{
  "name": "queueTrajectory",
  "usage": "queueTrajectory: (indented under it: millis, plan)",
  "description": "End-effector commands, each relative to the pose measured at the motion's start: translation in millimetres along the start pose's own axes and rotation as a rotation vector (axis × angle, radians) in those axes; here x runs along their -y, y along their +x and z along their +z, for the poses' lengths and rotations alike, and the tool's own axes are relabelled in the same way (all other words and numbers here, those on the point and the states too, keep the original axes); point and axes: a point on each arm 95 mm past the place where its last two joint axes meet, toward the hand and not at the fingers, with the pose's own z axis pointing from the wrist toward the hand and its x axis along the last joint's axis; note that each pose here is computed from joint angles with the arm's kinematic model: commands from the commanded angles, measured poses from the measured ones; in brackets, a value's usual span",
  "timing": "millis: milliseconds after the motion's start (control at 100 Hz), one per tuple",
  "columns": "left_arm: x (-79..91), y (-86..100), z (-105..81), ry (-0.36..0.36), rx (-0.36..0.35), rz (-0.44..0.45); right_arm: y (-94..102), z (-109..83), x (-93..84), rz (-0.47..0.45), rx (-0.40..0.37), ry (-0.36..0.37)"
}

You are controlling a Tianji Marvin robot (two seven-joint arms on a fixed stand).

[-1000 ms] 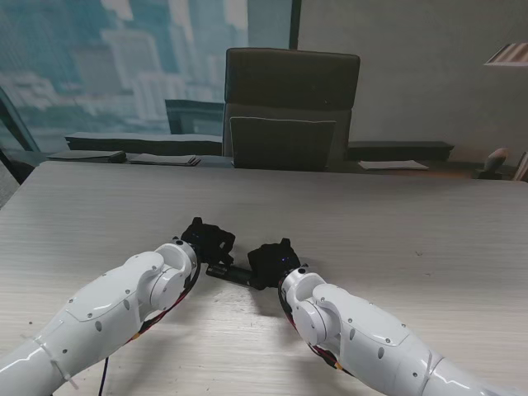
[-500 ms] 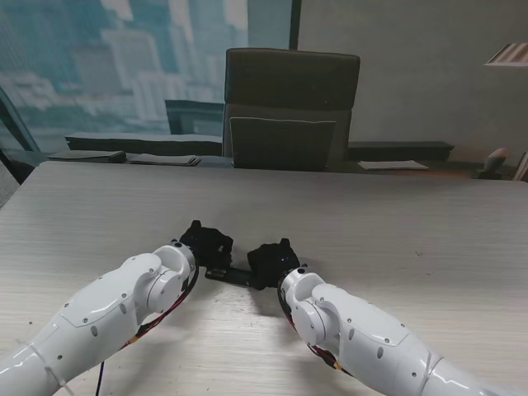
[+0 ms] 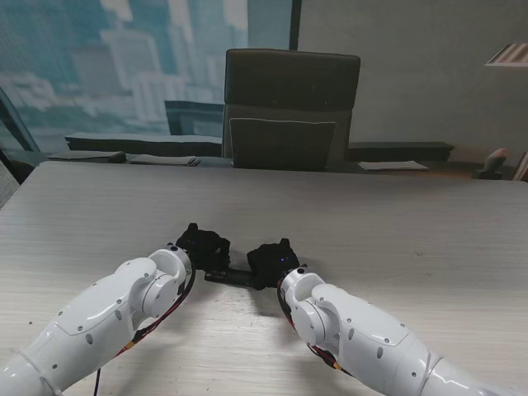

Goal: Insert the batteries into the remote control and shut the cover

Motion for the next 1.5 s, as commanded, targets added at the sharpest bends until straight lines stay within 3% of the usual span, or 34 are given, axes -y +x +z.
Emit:
queueTrajectory:
  millis: [0, 560, 990, 1490]
  plan:
    - [-40.0, -2.0, -8.1, -0.106, 0.008, -0.006, 0.0, -7.5, 24.0, 0.003, 0.008, 0.075]
    - [-29.9, 3.6, -10.6, -0.046, -0.011, 0.002, 6.7, -7.3, 30.7, -0.048, 0.030, 0.068]
    - [-23.3, 4.9, -15.2, -0.017, -0.028, 0.009, 11.2, -6.4, 32.4, -0.032, 0.065, 0.085]
    - [-24.2, 10.7, -21.4, 0.086, -0.032, 0.056, 10.8, -5.8, 32.1, -0.022, 0.072, 0.084]
